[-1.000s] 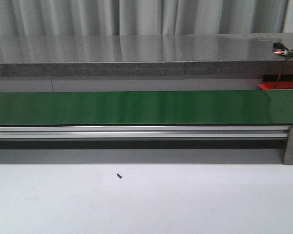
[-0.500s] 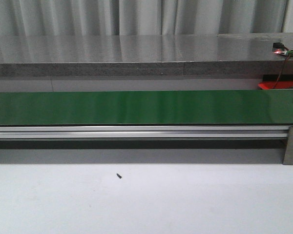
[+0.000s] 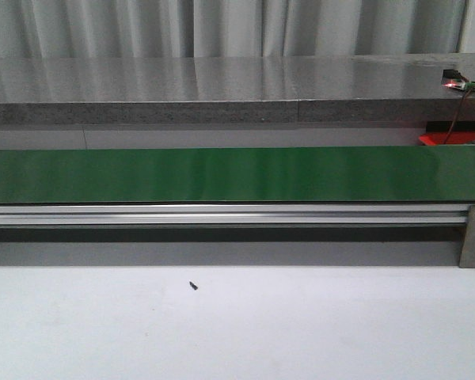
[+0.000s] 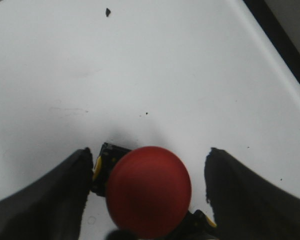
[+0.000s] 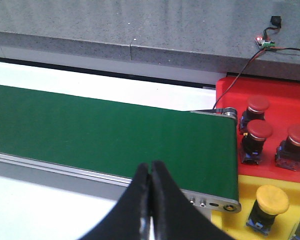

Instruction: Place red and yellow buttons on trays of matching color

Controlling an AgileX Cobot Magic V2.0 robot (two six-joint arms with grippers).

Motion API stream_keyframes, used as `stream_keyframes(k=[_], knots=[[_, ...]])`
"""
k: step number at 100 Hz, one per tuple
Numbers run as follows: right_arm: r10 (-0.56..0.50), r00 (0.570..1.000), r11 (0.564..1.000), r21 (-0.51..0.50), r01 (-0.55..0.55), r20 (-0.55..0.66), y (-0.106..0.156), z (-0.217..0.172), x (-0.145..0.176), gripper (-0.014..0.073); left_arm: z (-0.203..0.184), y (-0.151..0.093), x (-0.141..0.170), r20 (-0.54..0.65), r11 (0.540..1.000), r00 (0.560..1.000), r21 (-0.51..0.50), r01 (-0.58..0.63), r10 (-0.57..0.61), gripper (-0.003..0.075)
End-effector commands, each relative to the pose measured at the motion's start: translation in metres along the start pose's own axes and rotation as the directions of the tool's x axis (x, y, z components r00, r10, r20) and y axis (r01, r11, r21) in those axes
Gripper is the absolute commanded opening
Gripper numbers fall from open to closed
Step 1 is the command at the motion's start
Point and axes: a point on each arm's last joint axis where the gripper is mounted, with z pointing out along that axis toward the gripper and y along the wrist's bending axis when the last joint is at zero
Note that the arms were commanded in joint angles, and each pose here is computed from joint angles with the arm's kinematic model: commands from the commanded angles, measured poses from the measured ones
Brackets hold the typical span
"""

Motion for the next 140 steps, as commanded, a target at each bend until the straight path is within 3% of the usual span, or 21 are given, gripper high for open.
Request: stream_keyframes(k=[1, 12, 24, 48, 74, 104, 140], knots=[[0.004, 0.997, 1.000, 0.018, -0.006, 0.076, -0.001, -0.003, -0.012, -0.0059, -0.036, -0.015, -0.021, 0.126, 0.998, 0.992, 0.058, 0.000, -0.008, 0.0330], [0.004, 0.997, 1.000, 0.018, -0.006, 0.076, -0.001, -0.003, -0.012, -0.0059, -0.036, -0.015, -0.021, 0.126, 0.998, 0.992, 0.058, 0.000, -0.008, 0.0227], [0.004, 0.997, 1.000, 0.018, -0.006, 0.076, -0.001, -0.003, -0.012, -0.0059, -0.037, -0.015, -0.022, 0.128, 0.998, 0.992, 0.059, 0.000, -0.008, 0.0173], [0.004, 0.997, 1.000, 0.018, -0.006, 0.076, -0.001, -0.003, -0.012, -0.0059, -0.083, -0.017, -0.031, 0.160, 0.997, 0.987, 0.072, -0.006, -0.006, 0.0171], [0.004, 0.997, 1.000, 0.018, -0.006, 0.076, -0.001, -0.003, -0.012, -0.0059, -0.160, -0.035, -0.031, 0.230, 0.982, 0.961, 0.078, -0.175, 0.153, 0.0169], [0.004, 0.997, 1.000, 0.018, -0.006, 0.076, -0.001, -0.003, -0.012, -0.0059, -0.214, -0.075, -0.002, 0.248, 0.938, 0.923, 0.110, -0.329, 0.294, 0.0169], [0.004, 0.997, 1.000, 0.018, -0.006, 0.076, -0.001, -0.003, -0.012, -0.0059, -0.218, -0.088, 0.060, 0.197, 0.898, 0.903, 0.153, -0.413, 0.382, 0.0169]])
